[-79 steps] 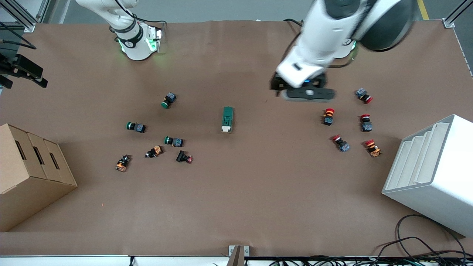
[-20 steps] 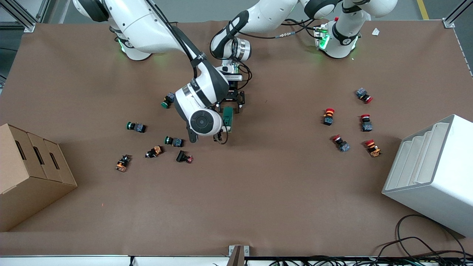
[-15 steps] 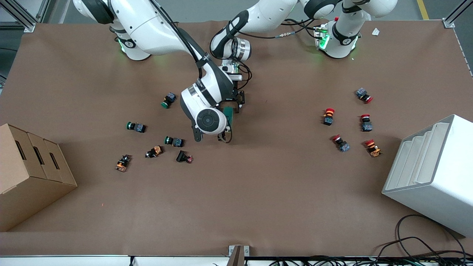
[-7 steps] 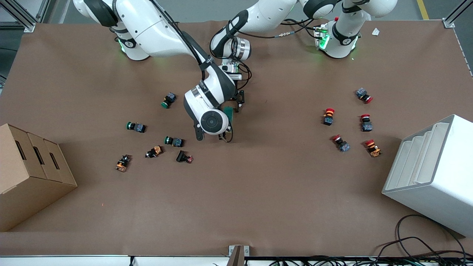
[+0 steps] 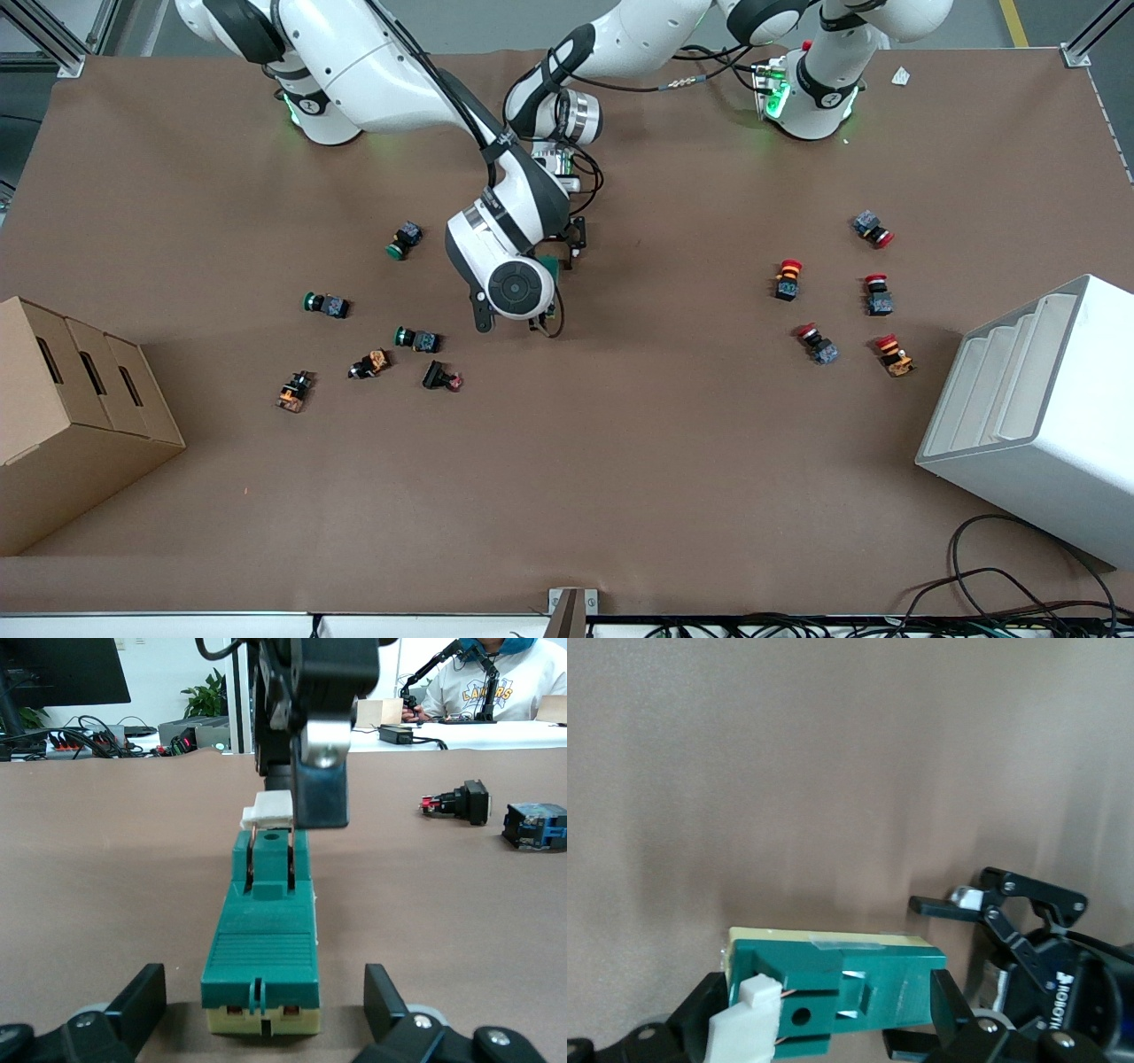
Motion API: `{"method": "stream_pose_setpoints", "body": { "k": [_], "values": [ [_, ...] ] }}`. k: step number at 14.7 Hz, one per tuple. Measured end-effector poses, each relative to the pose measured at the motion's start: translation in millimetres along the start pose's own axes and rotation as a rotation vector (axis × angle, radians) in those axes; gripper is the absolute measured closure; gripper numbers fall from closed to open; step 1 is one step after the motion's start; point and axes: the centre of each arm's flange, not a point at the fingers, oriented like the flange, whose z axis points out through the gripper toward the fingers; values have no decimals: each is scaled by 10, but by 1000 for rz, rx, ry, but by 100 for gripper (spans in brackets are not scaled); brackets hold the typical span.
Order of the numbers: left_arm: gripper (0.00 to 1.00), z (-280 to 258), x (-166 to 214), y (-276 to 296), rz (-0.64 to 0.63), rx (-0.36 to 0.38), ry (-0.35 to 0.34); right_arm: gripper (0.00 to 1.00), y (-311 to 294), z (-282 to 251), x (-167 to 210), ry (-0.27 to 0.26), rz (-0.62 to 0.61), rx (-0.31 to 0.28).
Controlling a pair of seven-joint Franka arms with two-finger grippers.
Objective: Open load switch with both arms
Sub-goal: 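Position the right gripper above the white lever of the switch, then press the white lever down with the right gripper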
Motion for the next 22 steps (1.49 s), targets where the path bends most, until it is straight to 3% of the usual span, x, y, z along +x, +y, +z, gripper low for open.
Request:
{"method": "stream_pose_setpoints", "body": {
  "k": [6,16,22],
  "values": [
    [1,0,-7,-2,2,-1,4,0,125,-226,-122,-68,7,-83],
    [1,0,-11,-4,4,-1,6,0,255,-174,-111,-29,-4,-176],
    [1,0,-14,-4,4,-1,8,1,470,79,-304,17,-32,-226]
  ]
}}
